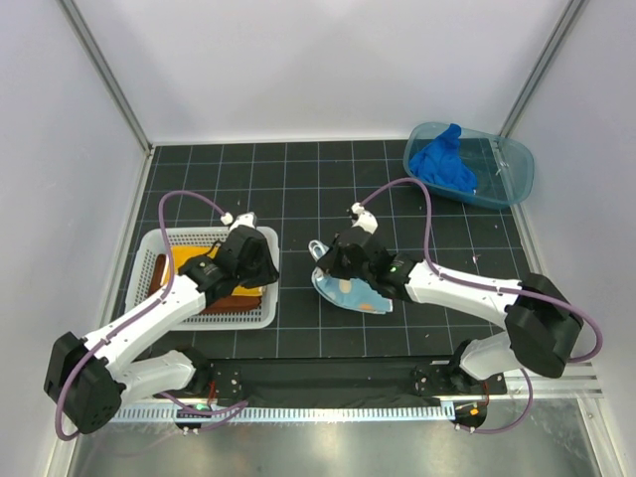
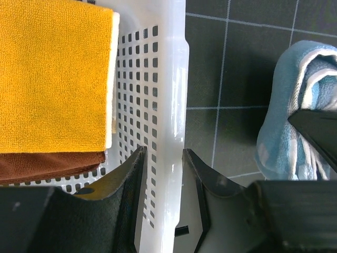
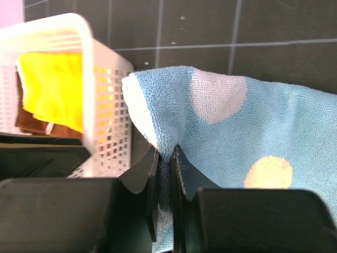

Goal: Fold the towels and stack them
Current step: Neatly place the folded towel into the bin

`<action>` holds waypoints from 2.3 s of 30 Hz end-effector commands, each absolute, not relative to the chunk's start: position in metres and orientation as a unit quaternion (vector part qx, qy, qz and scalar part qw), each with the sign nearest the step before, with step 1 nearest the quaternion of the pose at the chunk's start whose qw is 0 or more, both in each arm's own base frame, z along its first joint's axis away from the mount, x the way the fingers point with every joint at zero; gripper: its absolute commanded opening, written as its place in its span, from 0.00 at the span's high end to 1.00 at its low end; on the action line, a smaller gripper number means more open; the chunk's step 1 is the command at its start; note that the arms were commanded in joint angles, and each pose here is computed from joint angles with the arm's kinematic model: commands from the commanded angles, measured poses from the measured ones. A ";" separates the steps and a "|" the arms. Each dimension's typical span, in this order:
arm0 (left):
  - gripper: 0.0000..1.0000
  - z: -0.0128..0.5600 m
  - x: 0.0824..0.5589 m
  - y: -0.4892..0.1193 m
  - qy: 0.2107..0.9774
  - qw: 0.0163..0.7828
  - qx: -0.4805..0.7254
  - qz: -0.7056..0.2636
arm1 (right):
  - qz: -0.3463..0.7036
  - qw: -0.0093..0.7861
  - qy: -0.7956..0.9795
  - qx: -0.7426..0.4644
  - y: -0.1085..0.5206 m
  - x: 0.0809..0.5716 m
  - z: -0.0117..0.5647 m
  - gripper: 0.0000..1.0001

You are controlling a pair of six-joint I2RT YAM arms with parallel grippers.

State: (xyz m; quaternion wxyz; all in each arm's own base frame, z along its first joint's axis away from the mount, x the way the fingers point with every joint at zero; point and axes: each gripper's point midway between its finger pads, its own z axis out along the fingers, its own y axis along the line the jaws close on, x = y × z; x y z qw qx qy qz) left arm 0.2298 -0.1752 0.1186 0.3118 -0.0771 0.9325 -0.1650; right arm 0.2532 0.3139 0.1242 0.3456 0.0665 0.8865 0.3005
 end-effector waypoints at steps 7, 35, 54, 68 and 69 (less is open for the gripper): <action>0.65 0.186 0.240 -0.150 0.908 0.387 -0.082 -0.137 | 0.403 0.402 0.816 0.098 0.368 0.267 0.215 0.99; 0.66 0.366 0.199 -0.087 0.812 0.541 -0.117 -0.184 | 0.427 0.403 0.808 0.045 0.513 0.252 0.283 0.99; 0.66 0.396 0.151 -0.058 0.801 0.555 -0.092 -0.204 | 0.456 0.387 0.801 0.027 0.606 0.266 0.246 0.99; 0.64 0.380 0.153 -0.065 0.811 0.543 -0.079 -0.203 | 0.467 0.357 0.809 0.000 0.649 0.269 0.199 0.66; 0.64 0.379 0.154 -0.065 0.812 0.542 -0.079 -0.203 | 0.470 0.356 0.808 -0.002 0.650 0.268 0.200 0.59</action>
